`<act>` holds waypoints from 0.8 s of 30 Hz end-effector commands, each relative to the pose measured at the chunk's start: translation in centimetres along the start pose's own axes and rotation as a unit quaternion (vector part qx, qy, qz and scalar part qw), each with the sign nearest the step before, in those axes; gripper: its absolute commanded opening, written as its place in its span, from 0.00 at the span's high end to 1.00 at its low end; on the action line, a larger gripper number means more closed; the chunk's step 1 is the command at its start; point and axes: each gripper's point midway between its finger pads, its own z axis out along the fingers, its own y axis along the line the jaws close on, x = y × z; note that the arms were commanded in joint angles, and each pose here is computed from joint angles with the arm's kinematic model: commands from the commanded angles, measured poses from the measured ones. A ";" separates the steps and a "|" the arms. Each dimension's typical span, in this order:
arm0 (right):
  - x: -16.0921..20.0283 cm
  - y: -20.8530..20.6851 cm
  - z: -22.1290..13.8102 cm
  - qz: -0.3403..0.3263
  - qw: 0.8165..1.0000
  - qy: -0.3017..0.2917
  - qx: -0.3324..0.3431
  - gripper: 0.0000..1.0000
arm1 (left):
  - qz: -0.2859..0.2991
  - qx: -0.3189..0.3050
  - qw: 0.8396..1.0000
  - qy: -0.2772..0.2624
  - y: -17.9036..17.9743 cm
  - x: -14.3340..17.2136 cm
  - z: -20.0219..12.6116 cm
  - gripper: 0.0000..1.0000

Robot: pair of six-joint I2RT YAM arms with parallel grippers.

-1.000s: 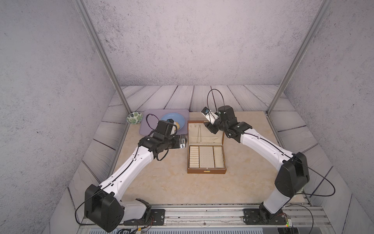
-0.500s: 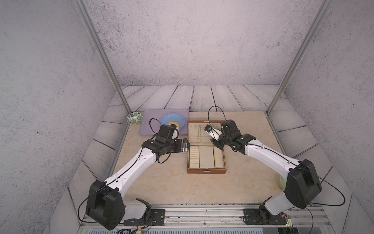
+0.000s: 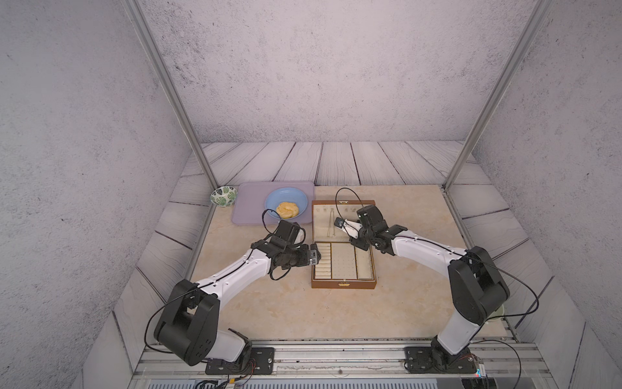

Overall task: Put jewelry chain into jewelry box
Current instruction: Open the storage slot of the jewelry box.

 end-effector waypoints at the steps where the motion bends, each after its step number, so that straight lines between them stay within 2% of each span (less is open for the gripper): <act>1: -0.4 -1.1 0.6 -0.020 1.000 -0.003 0.023 0.56 | -0.001 0.007 1.000 0.001 -0.3 0.1 0.6 0.02; 15: 1.0 0.1 1.6 -0.003 0.999 0.004 -0.048 0.56 | 0.002 0.001 1.000 0.006 -0.1 0.3 0.9 0.02; 24: 0.1 -2.3 1.0 -0.012 1.000 -0.015 0.014 0.58 | 0.001 0.002 1.000 0.005 -0.1 0.2 0.8 0.02</act>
